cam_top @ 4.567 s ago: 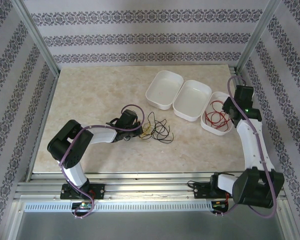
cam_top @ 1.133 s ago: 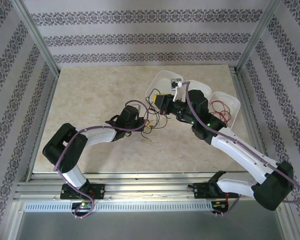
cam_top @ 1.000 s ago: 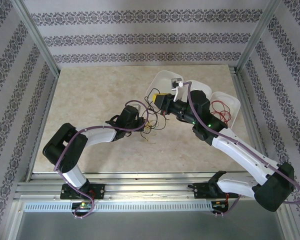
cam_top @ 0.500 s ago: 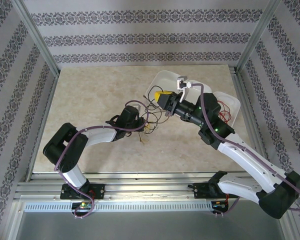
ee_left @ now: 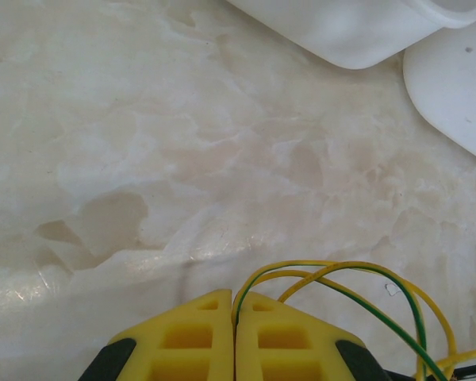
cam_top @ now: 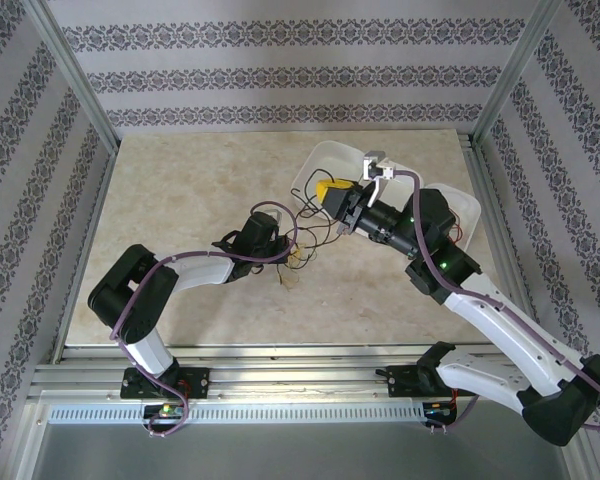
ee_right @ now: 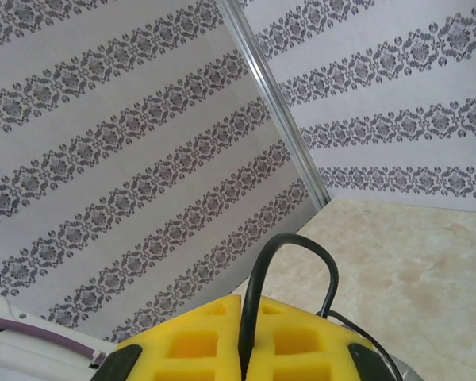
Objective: Untangle the cables
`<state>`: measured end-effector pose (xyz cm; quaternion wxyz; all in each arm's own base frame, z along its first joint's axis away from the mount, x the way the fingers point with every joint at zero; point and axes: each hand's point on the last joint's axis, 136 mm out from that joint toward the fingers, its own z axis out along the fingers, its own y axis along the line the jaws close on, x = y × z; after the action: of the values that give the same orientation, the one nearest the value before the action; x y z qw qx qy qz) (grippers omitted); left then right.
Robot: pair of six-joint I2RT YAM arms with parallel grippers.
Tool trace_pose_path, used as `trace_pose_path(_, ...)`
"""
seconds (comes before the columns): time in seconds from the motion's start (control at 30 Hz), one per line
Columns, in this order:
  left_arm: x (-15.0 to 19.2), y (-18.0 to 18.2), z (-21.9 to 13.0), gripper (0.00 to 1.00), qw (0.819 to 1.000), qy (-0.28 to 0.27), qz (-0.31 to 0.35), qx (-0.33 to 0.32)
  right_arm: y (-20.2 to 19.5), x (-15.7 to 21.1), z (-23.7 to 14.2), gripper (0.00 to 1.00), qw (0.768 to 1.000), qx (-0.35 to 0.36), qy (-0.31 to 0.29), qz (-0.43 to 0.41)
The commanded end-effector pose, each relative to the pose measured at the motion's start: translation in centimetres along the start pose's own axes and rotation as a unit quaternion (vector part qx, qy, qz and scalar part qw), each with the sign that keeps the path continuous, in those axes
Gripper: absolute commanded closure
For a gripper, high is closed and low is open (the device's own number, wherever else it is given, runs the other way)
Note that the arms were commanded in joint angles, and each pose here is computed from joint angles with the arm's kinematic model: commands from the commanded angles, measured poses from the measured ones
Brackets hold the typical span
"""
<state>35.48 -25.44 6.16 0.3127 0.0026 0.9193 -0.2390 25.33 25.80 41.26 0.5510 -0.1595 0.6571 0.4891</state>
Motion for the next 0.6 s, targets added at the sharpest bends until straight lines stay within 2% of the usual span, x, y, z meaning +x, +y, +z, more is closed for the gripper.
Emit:
trace_pose_path(0.0,0.1,-0.7,0.1,1.00,1.000,-0.002,0.001,0.006,1.9,-3.3,-1.2,1.00,0.998,-0.009,-0.044,-0.036)
trace_pose_path(0.4,0.3,-0.5,0.1,1.00,1.000,-0.001,-0.001,0.005,1.7,-5.4,-2.4,1.00,0.996,0.006,-0.069,-0.049)
trace_pose_path(0.57,0.4,-0.2,0.1,1.00,1.000,0.000,-0.003,0.001,-0.1,-6.6,-3.7,1.00,0.992,0.074,-0.074,-0.063)
